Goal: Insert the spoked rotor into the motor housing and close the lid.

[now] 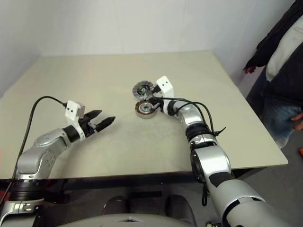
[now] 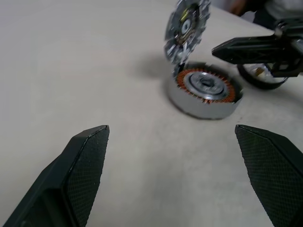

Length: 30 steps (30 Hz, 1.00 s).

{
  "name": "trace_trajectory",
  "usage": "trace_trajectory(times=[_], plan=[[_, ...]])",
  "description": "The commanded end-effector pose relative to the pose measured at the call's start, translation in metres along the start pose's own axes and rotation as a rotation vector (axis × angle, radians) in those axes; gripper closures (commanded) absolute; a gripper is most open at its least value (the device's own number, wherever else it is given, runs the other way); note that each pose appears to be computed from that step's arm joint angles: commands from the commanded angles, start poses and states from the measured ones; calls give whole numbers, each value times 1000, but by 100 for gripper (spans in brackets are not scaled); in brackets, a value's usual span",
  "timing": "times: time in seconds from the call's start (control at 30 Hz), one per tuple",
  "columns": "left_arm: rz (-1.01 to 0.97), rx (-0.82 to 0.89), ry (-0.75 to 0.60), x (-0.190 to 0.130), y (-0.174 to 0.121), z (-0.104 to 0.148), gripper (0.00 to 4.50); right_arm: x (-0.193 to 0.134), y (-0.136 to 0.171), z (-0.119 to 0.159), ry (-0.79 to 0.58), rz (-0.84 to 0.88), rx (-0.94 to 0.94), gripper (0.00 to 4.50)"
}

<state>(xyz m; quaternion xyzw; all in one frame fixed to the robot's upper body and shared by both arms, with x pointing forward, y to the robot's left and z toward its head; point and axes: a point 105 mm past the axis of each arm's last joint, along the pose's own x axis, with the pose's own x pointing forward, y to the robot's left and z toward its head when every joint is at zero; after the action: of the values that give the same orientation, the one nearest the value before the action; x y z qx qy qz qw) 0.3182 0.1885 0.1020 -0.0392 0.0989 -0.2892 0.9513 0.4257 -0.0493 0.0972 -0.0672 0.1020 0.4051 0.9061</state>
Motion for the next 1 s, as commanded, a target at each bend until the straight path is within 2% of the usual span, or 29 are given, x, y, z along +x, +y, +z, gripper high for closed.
trace_trajectory(times=[0.03,0.13,0.33,0.73,0.87,1.0], plan=[[5,43,-53,-4,0,17,0,5,2,18,-46,1,-31,446],[9,44,-53,-6,0,17,0,9,7,11,-25,6,-22,446],[16,45,-54,-7,0,17,0,14,18,-22,63,9,-5,446],[7,41,-55,-3,-2,16,0,11,11,33,-87,27,-57,446],[5,41,-58,-2,-3,17,0,15,15,32,-81,30,-53,446],[13,43,-57,-5,-1,17,0,21,24,16,-42,42,-11,446]])
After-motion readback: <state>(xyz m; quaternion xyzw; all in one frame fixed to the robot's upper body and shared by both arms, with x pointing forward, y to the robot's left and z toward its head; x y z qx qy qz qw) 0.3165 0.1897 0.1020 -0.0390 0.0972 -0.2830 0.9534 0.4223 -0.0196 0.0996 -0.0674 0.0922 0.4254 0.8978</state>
